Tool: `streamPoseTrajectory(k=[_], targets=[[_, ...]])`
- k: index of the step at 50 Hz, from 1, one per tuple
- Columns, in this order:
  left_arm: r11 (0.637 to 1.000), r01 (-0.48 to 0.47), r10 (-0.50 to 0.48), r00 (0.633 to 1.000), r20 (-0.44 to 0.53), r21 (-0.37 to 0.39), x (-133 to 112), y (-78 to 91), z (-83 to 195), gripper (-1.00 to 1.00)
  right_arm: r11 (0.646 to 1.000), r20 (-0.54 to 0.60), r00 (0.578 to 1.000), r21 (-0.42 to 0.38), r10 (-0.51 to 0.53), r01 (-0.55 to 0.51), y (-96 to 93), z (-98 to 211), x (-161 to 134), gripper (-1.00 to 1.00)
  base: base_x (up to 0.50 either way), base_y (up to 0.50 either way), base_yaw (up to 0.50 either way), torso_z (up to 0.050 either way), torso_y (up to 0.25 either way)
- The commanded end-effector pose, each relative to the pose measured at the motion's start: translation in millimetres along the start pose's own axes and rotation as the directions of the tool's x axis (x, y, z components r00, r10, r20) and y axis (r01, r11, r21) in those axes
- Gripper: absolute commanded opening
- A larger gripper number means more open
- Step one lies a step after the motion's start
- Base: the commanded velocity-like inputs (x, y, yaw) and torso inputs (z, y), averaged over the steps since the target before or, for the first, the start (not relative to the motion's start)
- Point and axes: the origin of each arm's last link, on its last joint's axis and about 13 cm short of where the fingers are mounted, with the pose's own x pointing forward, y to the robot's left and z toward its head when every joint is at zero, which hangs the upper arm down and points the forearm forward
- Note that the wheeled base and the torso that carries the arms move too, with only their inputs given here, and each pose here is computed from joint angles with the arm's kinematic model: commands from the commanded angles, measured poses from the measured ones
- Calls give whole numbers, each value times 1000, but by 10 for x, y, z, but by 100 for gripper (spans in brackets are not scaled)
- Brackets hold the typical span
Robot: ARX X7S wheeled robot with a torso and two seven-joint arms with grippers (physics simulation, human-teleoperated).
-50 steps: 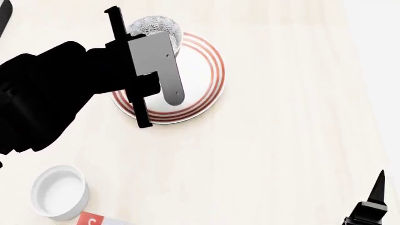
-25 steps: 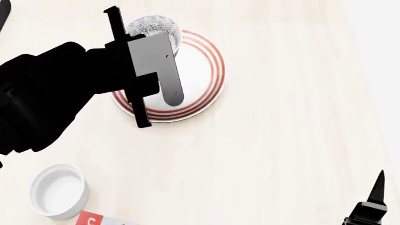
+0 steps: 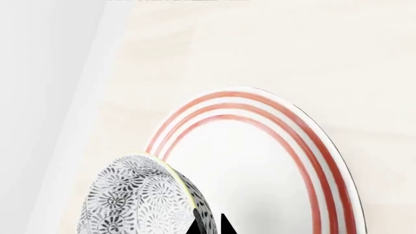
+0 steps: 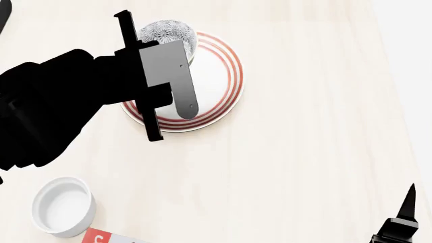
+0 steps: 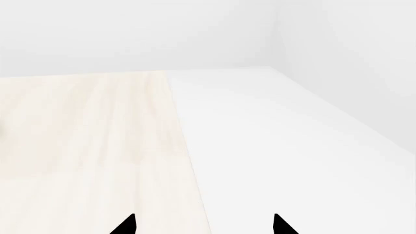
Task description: Pick the akita bowl next to the ramekin and place it on the plate.
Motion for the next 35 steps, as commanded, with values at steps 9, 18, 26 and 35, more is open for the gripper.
streamPoseTrajectory(k=[9,18,26,35], targets=[[1000,-7,7,1000,12,8,-2,-5,35,-100,1000,-1,1000,0,0,0,-2,2,-3,100,0,0,0,0,0],[1000,-14,14,1000,24,11,-9,14,48,-100,1000,-1,1000,1,0,0,-5,-12,6,100,0,0,0,0,0],[1000,-24,24,1000,19,10,9,11,42,-100,1000,-1,1000,0,0,0,-5,-3,4,100,0,0,0,0,-40],[1000,-26,26,999,19,9,5,3,47,-100,1000,0,1000,0,0,0,-5,-3,0,100,0,0,0,0,0]])
